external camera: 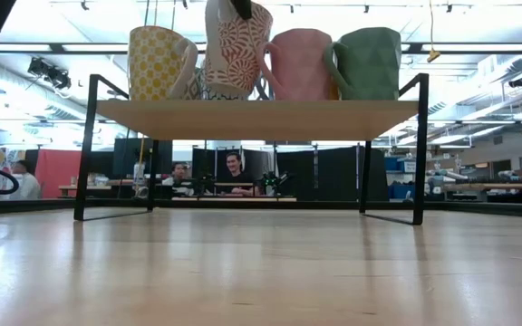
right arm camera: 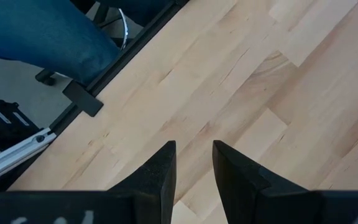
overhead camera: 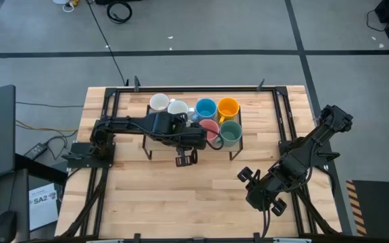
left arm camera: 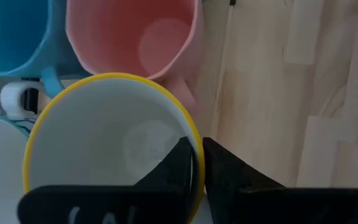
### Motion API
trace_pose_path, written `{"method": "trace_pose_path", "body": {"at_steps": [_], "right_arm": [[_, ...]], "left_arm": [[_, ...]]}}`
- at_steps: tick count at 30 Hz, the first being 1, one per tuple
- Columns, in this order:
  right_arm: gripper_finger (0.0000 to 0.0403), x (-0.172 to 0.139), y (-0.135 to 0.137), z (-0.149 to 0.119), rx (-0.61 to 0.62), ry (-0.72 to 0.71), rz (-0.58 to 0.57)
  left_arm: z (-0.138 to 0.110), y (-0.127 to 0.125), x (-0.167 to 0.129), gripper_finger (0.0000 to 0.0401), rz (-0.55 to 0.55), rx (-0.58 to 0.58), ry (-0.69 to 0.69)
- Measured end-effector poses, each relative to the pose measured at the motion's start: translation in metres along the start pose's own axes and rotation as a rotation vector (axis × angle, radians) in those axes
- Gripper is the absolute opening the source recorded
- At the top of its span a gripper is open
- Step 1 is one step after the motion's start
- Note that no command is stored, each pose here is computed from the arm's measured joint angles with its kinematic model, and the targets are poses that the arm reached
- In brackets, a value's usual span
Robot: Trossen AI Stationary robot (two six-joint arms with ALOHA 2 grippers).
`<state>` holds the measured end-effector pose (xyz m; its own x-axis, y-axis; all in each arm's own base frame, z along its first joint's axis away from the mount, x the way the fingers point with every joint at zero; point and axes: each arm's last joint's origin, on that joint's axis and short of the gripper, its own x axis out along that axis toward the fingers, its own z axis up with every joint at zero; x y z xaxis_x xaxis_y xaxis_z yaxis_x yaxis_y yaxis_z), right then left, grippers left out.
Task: Place coffee mugs
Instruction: Put the orange patterned mug on the shelf
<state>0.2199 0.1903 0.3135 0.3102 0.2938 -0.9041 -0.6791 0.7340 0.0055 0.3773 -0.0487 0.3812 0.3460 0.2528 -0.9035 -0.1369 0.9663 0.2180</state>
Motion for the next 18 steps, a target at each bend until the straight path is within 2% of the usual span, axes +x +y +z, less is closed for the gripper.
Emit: {"method": "trace_pose_path", "body": {"at_steps": [18], "right_arm": [[0.0110, 0.0000, 0.0000, 0.0000, 0.000, 0.000, 0.000]], "left_arm": [[0.0010, 0.0007, 0.0077, 0.0040, 0.012, -0.024, 0.031]]}}
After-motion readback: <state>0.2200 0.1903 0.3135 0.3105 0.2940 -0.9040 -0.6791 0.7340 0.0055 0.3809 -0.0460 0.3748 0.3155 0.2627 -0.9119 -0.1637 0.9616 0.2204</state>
